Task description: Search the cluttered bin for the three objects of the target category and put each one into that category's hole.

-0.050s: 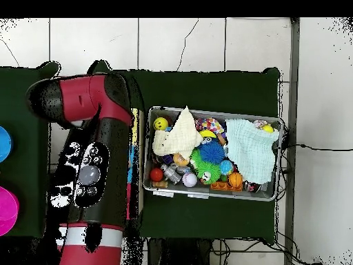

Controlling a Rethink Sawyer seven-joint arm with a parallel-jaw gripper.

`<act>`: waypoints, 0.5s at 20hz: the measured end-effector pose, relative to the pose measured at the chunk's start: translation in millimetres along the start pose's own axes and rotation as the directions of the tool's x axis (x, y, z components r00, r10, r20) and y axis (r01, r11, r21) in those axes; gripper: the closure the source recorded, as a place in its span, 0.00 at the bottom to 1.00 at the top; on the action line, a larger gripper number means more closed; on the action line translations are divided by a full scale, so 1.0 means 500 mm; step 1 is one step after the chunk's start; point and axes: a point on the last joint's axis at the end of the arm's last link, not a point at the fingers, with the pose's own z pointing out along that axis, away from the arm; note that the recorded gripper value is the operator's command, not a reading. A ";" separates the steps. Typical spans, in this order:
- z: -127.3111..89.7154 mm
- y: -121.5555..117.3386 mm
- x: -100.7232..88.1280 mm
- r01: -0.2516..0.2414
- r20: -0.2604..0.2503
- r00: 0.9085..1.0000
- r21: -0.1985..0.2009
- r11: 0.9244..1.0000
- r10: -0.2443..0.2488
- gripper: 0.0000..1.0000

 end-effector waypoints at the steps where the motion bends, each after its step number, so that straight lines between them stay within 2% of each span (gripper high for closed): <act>1: 0.006 0.000 0.002 0.001 -0.003 1.000 0.003 1.000 -0.001 1.00; 10: 0.054 -0.003 0.021 0.009 -0.034 0.999 0.033 0.999 -0.008 1.00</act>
